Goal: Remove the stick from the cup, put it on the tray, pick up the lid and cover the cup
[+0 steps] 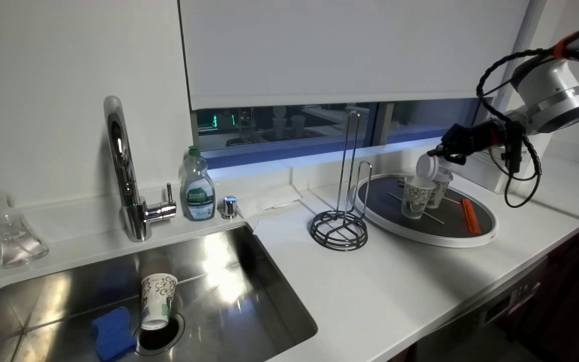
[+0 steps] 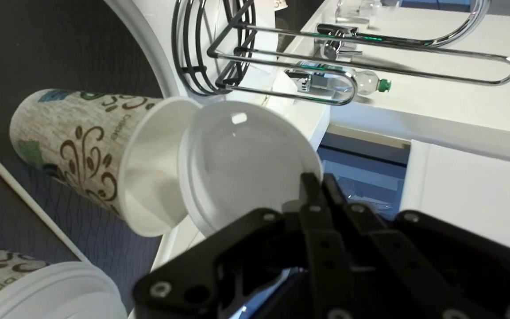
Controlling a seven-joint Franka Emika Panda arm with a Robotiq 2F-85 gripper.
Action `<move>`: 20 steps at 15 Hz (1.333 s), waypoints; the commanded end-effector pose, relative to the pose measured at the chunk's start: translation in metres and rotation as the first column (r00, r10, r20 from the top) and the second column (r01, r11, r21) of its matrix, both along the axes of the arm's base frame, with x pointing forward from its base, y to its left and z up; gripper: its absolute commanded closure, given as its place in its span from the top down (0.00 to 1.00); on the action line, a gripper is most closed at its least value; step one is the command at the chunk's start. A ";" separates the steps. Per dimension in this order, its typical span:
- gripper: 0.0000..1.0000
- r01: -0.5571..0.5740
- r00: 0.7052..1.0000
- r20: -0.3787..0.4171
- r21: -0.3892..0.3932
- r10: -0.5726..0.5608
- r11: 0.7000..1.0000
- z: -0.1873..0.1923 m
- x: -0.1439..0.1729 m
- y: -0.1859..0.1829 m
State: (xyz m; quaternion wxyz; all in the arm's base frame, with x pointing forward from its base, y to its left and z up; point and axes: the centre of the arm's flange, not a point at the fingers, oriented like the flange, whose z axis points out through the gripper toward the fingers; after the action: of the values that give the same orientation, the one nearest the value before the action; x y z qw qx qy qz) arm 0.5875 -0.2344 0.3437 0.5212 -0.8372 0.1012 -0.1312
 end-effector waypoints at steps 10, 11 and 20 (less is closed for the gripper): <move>0.10 0.032 0.999 -0.004 -0.024 -0.032 0.999 -0.001 0.013 0.003; 0.16 0.028 1.000 -0.005 -0.023 -0.029 0.999 -0.001 0.012 0.003; 0.59 -0.005 1.000 -0.008 -0.030 0.005 1.000 0.001 0.012 0.009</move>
State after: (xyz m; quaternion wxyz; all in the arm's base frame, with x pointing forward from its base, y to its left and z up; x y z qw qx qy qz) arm 0.5979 -0.2291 0.3440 0.5101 -0.8431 0.1031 -0.1357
